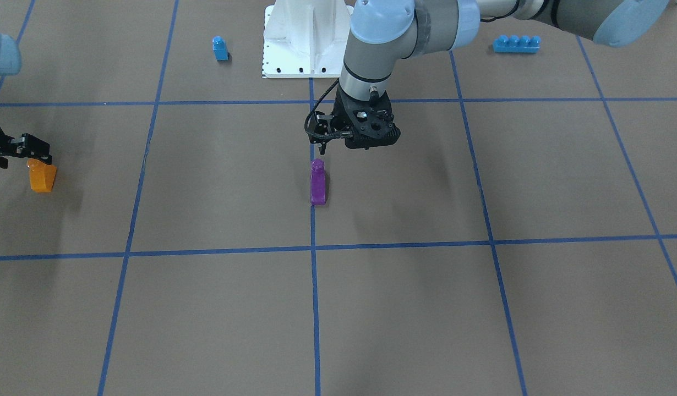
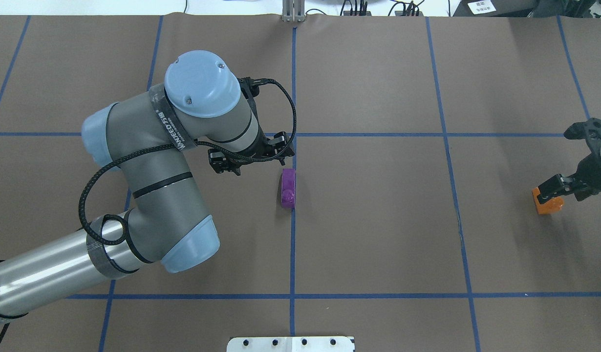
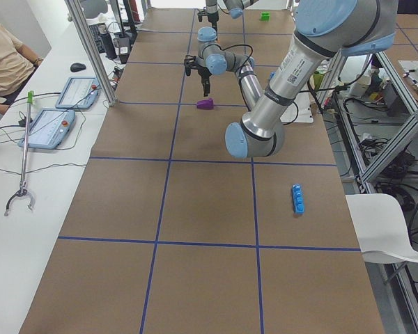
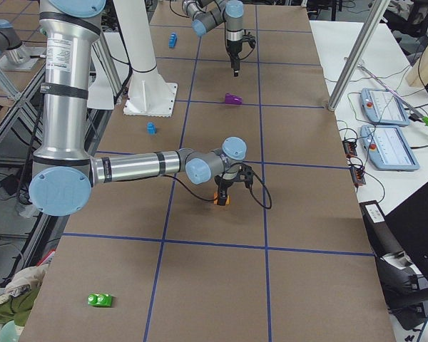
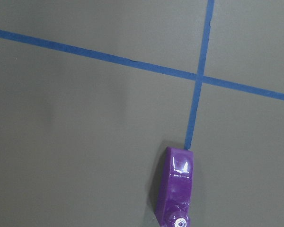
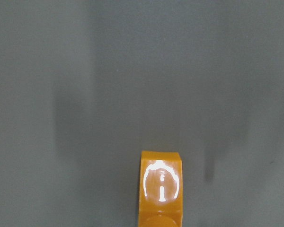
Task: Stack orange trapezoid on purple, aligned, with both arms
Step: 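Grasp the orange trapezoid block with the right gripper, then carry the orange block over the purple block while the left arm withdraws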
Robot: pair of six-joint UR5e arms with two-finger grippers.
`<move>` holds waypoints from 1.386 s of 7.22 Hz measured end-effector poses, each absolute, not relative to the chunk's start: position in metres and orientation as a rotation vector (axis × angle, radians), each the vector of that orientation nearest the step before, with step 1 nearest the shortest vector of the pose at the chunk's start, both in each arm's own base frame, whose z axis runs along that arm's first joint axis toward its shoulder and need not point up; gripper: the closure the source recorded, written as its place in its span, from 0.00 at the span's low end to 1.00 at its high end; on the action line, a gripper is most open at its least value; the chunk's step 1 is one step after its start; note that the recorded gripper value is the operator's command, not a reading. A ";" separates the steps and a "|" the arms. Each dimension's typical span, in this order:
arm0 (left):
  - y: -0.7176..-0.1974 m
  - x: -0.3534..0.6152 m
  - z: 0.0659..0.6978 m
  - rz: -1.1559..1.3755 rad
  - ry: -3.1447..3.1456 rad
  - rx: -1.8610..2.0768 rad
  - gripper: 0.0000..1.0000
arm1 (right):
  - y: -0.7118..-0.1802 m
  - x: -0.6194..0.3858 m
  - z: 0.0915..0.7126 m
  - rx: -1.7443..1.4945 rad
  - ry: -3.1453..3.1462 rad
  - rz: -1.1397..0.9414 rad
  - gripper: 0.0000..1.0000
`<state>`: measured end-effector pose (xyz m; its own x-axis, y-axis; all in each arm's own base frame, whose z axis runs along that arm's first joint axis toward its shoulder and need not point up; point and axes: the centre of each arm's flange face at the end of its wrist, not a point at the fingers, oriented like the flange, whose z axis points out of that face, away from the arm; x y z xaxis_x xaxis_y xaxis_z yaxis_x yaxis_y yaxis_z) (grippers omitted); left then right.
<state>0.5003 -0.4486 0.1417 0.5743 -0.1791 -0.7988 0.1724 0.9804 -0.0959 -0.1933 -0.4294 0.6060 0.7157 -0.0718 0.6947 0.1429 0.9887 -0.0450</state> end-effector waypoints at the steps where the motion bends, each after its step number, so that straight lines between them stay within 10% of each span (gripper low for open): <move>1: -0.450 0.499 0.142 -0.206 0.936 -0.006 0.00 | -0.429 -0.202 0.616 -0.089 -0.754 -0.136 0.09; 2: -0.451 0.498 0.145 -0.208 0.936 -0.003 0.00 | -0.431 -0.210 0.625 -0.083 -0.754 -0.142 0.77; 3: -0.452 0.496 0.147 -0.208 0.937 -0.002 0.00 | -0.435 -0.216 0.626 -0.082 -0.760 -0.129 1.00; 7: -0.453 0.489 0.145 -0.210 0.947 0.008 0.00 | -0.428 -0.210 0.610 -0.062 -0.777 -0.099 1.00; 10: -0.465 0.445 0.189 -0.099 0.911 0.085 0.00 | -0.453 -0.256 0.489 -0.014 -0.870 -0.041 1.00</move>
<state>0.4446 -0.4649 0.1887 0.6090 -0.0495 -0.7916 0.1219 0.9920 0.0317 -0.2563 -0.4526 0.4891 0.6440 -0.0305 0.7644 0.0420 0.9991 0.0045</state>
